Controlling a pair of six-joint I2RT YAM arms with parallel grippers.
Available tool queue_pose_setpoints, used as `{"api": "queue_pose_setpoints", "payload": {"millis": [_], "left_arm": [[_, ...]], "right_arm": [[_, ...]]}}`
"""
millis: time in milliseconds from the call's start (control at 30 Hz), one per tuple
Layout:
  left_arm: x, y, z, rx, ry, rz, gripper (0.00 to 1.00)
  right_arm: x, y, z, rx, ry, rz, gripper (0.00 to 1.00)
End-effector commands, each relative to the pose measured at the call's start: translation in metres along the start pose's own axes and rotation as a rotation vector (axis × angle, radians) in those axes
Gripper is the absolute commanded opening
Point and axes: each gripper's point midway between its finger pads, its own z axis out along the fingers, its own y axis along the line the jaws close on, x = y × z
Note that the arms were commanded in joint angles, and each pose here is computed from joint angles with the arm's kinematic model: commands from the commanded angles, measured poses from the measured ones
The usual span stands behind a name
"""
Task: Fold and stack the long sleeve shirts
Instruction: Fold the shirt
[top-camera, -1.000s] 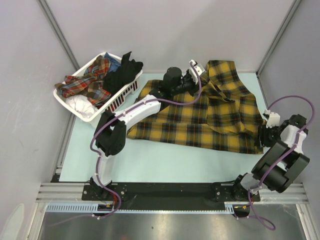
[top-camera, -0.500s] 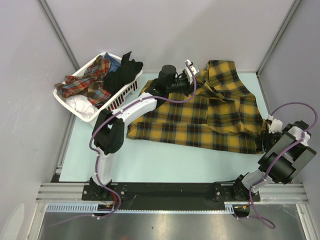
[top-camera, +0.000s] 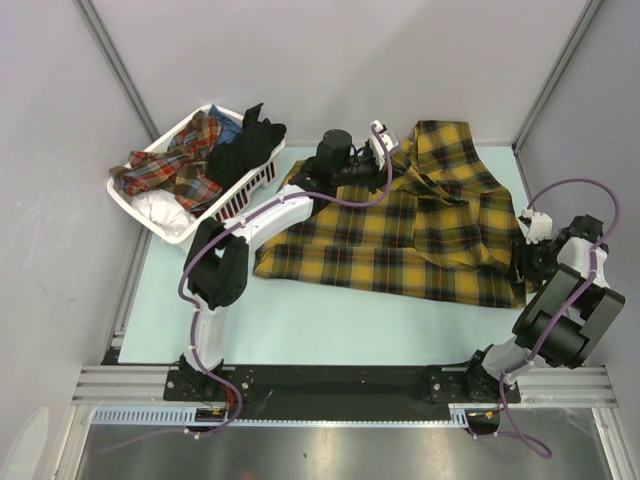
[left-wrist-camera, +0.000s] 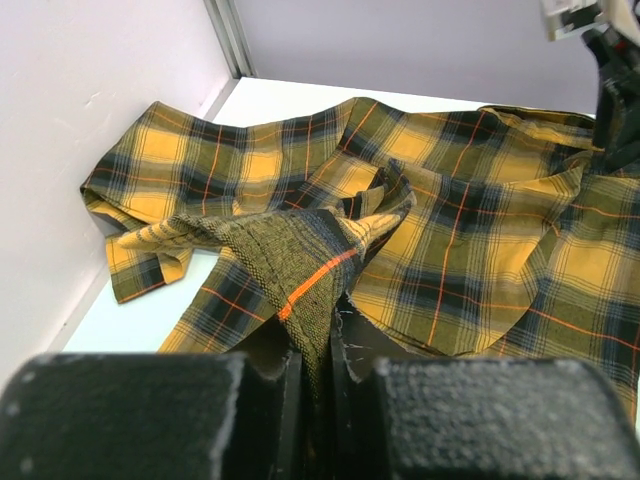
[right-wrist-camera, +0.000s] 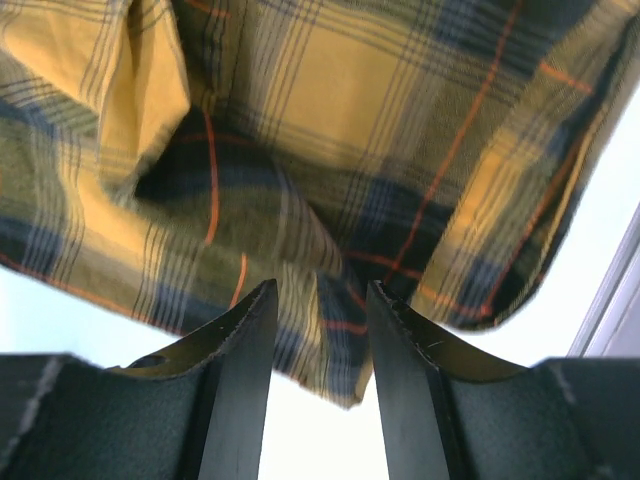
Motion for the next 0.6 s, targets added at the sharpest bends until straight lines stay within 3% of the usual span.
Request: {"api": "queue_pose_setpoints", "payload": {"millis": [0, 233, 467, 567], "left_arm": [[-0.034, 0.002, -0.012, 0.016, -0.066, 0.045, 0.14], [-0.034, 0.006, -0.015, 0.011, -0.067, 0.036, 0.16], [-0.036, 0.004, -0.023, 0.027, -0.074, 0.052, 0.15], [-0.035, 0.006, -0.030, 0.037, -0.065, 0.075, 0.15]], "right_arm": [[0.002, -0.016, 0.017, 0.054, 0.016, -0.029, 0.46], [0.029, -0.016, 0.014, 0.036, 0.084, -0.025, 0.40], [0.045, -0.013, 0.007, 0.017, 0.122, -0.027, 0.00], [0.056, -0.023, 0.000, 0.035, 0.145, -0.027, 0.00]]}}
